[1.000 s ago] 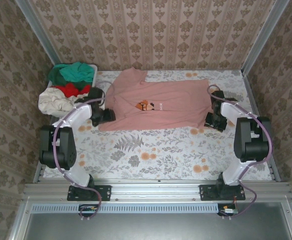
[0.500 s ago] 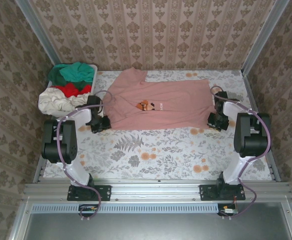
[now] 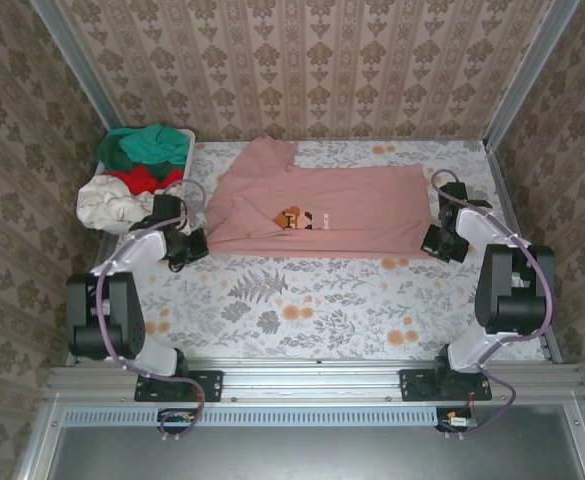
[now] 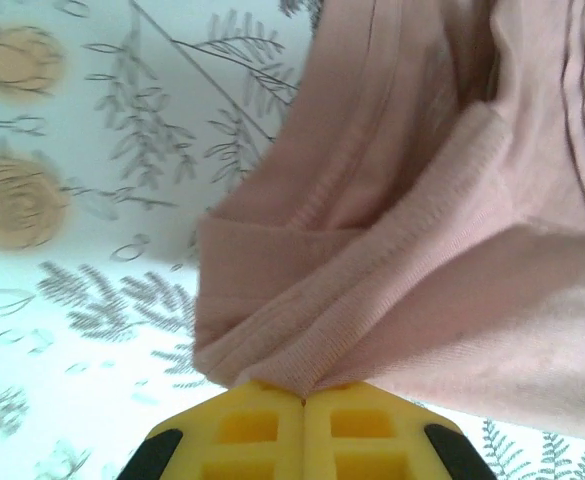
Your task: Fold and stack the t-shirts
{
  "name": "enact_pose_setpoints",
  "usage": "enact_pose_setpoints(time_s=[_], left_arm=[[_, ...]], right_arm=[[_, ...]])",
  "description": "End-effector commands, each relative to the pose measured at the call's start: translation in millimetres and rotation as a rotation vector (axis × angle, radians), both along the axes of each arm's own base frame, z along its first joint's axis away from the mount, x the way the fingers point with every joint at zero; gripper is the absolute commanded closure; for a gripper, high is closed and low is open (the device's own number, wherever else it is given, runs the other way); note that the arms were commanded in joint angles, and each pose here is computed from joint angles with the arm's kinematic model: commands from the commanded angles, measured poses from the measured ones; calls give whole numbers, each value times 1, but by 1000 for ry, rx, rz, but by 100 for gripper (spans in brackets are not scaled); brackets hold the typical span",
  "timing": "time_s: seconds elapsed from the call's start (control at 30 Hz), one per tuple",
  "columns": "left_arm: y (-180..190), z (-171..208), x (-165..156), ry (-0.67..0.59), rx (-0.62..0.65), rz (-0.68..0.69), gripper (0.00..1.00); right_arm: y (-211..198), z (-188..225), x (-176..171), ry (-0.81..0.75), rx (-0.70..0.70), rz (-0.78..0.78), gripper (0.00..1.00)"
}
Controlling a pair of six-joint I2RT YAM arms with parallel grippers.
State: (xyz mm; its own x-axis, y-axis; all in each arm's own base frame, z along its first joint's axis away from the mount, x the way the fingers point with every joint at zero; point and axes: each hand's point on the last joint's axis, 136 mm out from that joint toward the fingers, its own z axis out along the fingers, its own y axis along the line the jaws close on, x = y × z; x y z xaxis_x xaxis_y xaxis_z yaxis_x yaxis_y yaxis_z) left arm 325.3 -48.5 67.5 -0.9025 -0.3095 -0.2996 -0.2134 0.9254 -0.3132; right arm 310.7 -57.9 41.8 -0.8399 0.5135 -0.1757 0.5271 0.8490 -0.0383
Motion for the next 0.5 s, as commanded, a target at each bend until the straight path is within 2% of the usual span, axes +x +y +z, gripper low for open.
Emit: enact_pose_setpoints(time_s=[0.0, 0.13, 0.27, 0.3, 0.37, 0.43, 0.47], left_arm=[[17, -13, -22, 73, 49, 67, 100], [19, -24, -37, 113, 49, 81, 100], [22, -30, -47, 148, 71, 83, 100], [23, -29, -48, 150, 74, 81, 96], [24, -24, -48, 142, 84, 82, 76], [26, -12, -43, 107, 89, 83, 68], [26, -3, -39, 84, 98, 80, 65]], right_arm=[[-13, -24, -31, 150, -59, -23, 94], [-10, -25, -40, 179, -67, -17, 79], [-10, -4, -43, 179, -115, 8, 67], [-9, 5, -42, 166, -130, 17, 66], [-6, 25, -35, 106, -146, 35, 60], [-1, 37, -21, 14, -126, 52, 50], [2, 40, -12, -19, -108, 64, 50]])
